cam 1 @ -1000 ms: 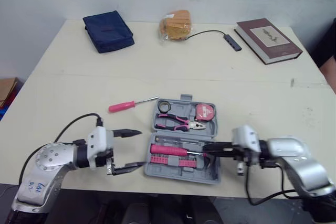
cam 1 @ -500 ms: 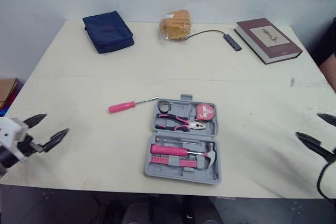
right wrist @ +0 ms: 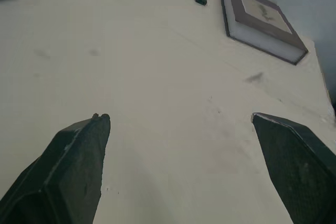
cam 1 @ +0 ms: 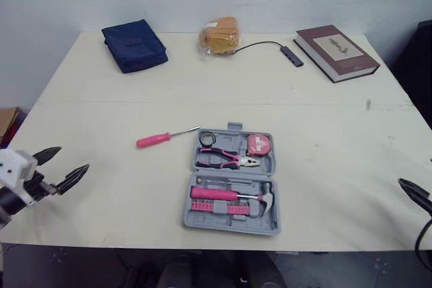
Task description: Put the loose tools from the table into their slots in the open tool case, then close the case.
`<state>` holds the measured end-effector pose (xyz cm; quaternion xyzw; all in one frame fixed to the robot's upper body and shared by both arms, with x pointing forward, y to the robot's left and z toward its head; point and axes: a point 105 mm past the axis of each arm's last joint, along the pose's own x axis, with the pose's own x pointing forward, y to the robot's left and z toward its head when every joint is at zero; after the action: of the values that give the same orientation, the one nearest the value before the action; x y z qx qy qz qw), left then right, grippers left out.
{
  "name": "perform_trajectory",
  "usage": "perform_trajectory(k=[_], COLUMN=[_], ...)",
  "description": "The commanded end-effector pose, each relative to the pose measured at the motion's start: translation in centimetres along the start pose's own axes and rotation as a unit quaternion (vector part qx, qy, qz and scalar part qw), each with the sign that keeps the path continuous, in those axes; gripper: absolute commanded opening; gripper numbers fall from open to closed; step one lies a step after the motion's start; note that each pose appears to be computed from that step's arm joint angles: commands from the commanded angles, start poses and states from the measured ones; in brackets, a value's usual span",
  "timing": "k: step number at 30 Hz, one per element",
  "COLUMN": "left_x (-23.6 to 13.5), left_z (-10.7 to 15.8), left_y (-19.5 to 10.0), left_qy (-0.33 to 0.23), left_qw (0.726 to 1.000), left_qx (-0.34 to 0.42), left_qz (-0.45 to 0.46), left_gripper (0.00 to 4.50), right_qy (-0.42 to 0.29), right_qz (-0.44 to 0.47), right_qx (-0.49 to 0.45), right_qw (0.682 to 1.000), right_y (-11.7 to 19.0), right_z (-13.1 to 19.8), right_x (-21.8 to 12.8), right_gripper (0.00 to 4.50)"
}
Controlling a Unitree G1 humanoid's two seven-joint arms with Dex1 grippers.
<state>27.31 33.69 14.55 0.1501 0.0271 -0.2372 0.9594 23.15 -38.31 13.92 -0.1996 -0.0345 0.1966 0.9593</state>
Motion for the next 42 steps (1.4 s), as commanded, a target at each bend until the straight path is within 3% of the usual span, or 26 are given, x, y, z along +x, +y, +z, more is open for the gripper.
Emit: perform_trajectory(k=[1,6,8,10,14,19,30,36,39,42], left_x=[1.1,1.1,7.0,10.1,12.0,13.5,15.4,15.5,15.5,15.7], left_z=[2.1,2.2,3.0,3.6,3.5,3.2,3.0,0.9,0.5,0.5], left_y=[-0.3,-0.3,-2.3,-3.4,-4.4,-5.0,-5.2,-5.7,-6.5,-6.6], left_qy=[-0.006,-0.004,0.027,0.057,0.076,0.103,0.105,0.155,0.157,0.148], left_qw=[0.999,0.999,0.990,0.980,0.967,0.953,0.951,0.942,0.935,0.938], left_qx=[0.033,0.032,0.038,0.054,0.068,0.104,0.100,0.077,0.075,0.076], left_qz=[-0.028,-0.028,-0.131,-0.183,-0.233,-0.265,-0.274,-0.286,-0.308,-0.303], left_gripper=[4.50,4.50,4.50,4.50,4.50,4.50,4.50,4.50,3.66,2.26], right_qy=[-0.037,-0.036,-0.128,-0.174,-0.182,-0.188,-0.171,-0.161,-0.160,-0.158], right_qz=[0.017,0.017,0.120,0.187,0.226,0.218,0.217,0.220,0.219,0.217], right_qx=[-0.004,-0.001,0.020,0.030,0.028,0.025,0.030,0.034,0.034,0.034], right_qw=[0.999,0.999,0.984,0.966,0.957,0.957,0.961,0.962,0.962,0.963], right_y=[0.5,0.6,5.6,9.0,11.2,12.0,12.7,12.9,12.9,12.8], right_z=[1.6,1.7,4.9,7.0,8.3,9.5,10.2,10.2,10.4,10.5], right_x=[1.1,1.1,5.4,7.2,8.0,8.5,8.5,8.7,8.9,8.9], right_gripper=[4.46,4.46,4.46,4.46,4.46,4.46,4.46,4.46,4.50,4.50])
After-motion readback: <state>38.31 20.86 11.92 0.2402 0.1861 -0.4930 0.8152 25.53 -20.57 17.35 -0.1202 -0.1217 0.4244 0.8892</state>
